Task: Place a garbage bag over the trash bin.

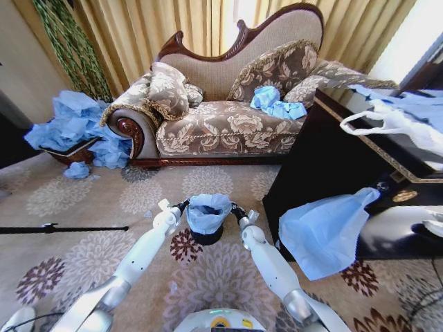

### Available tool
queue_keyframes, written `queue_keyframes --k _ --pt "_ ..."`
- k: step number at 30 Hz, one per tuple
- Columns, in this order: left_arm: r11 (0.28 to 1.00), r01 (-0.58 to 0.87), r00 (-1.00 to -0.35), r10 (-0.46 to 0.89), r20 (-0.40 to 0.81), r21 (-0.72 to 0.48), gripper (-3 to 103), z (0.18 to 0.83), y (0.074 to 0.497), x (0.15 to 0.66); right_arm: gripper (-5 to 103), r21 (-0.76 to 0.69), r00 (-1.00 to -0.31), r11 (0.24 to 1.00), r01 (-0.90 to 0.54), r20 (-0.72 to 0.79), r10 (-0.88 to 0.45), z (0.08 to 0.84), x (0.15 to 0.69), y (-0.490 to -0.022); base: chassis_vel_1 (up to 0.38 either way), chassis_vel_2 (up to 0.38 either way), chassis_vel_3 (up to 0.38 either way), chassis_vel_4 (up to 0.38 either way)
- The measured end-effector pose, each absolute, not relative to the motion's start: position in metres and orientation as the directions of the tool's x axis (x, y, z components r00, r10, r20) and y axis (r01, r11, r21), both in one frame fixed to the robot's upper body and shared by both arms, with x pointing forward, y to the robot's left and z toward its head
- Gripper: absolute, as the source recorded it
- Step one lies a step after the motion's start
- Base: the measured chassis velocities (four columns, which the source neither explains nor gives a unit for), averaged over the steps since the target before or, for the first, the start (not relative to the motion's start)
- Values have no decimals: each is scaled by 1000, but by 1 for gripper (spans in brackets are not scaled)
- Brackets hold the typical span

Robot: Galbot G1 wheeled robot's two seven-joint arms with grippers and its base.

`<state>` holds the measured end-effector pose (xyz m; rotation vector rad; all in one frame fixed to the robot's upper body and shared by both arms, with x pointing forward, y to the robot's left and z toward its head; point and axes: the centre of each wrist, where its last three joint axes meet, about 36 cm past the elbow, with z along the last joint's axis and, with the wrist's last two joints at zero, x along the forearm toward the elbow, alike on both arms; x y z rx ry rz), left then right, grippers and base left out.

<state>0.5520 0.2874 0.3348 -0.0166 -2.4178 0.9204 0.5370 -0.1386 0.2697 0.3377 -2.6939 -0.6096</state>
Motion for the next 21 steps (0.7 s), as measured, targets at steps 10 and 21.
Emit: queue_keyframes --k 10,21 --pt "750 -203 -837 200 509 -629 0 352 319 527 14 410 -856 869 -278 304 -417 283 506 -159 0 0 0 0" --pt "754 -184 -845 206 494 -630 0 357 332 517 51 266 -888 896 -355 205 -413 293 494 -195 0 0 0 0"
